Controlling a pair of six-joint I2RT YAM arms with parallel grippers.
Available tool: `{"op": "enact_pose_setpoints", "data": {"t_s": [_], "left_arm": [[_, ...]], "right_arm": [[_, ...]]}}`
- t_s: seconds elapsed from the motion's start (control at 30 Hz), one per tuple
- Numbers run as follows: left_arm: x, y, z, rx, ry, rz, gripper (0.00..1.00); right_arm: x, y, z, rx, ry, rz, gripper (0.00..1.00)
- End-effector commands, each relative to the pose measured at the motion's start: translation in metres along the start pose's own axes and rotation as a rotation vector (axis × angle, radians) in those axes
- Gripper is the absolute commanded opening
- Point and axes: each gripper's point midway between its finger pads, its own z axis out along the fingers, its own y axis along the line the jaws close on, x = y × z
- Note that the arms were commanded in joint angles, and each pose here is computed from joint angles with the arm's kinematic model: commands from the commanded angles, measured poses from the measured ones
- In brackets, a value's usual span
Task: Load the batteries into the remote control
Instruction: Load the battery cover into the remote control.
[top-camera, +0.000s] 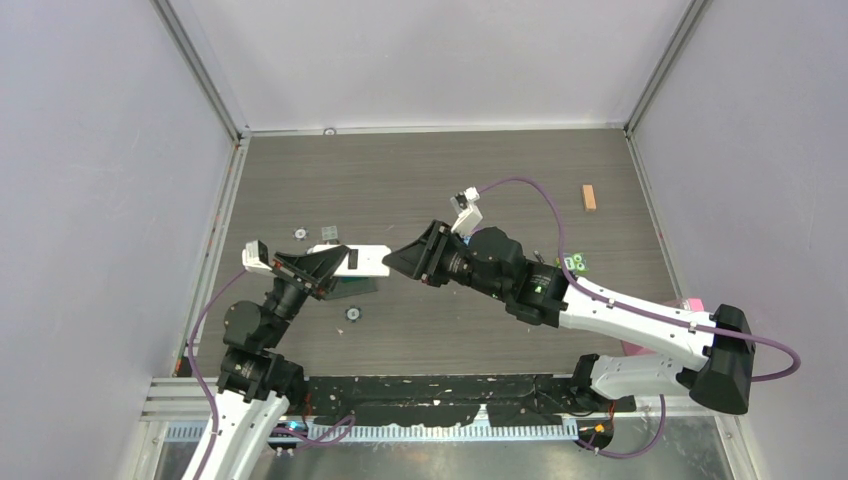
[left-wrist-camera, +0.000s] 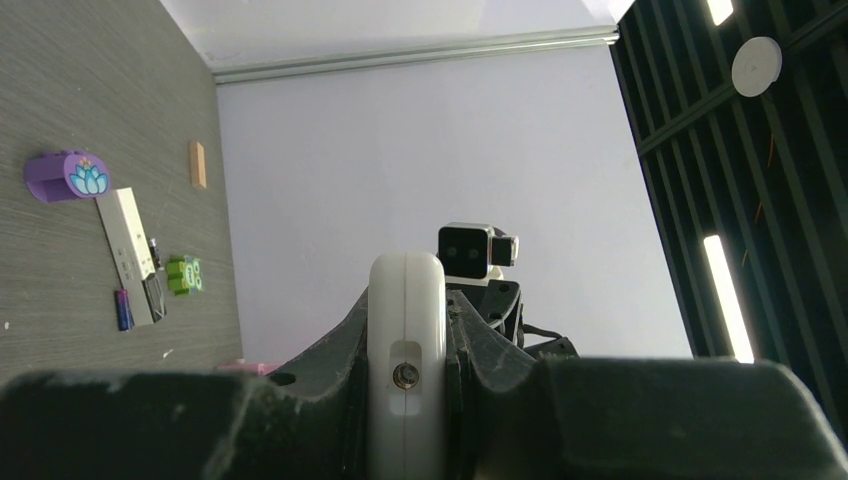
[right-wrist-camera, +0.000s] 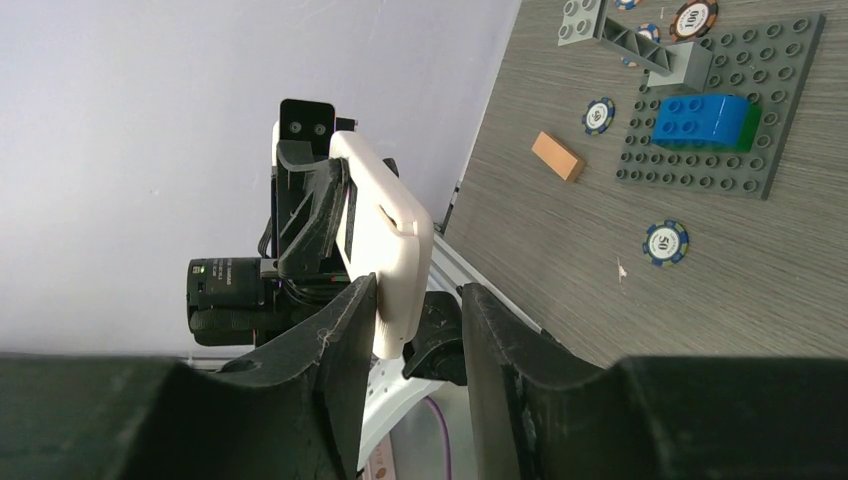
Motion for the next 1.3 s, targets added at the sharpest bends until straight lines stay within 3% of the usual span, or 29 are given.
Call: {"op": "enact_pose_setpoints", "data": {"t_s": [0.0, 0.3, 0.87, 1.27], "left_arm": [[0.005, -0.030, -0.003, 0.098, 0.021, 0.005, 0.00], [0.007, -0.030, -0.004, 0.089, 0.036, 0.000, 0.00], [0.016, -0.010, -0.006, -0.079, 0.083, -0.117, 0.00], [0.007, 0.015, -0.007, -0.178, 0.022, -0.139, 0.00]], "right_arm": [[-0.010, 0.018, -0.001, -0.043, -0.016, -0.017, 0.42], [-0.002, 0.012, 0.007, -0.051, 0.012, -0.014, 0.43], [-0.005, -0.005, 0.018, -0.032, -0.041, -0.022, 0.39], [-0.005, 0.012, 0.011, -0.138, -0.025, 0.039, 0.60]]}}
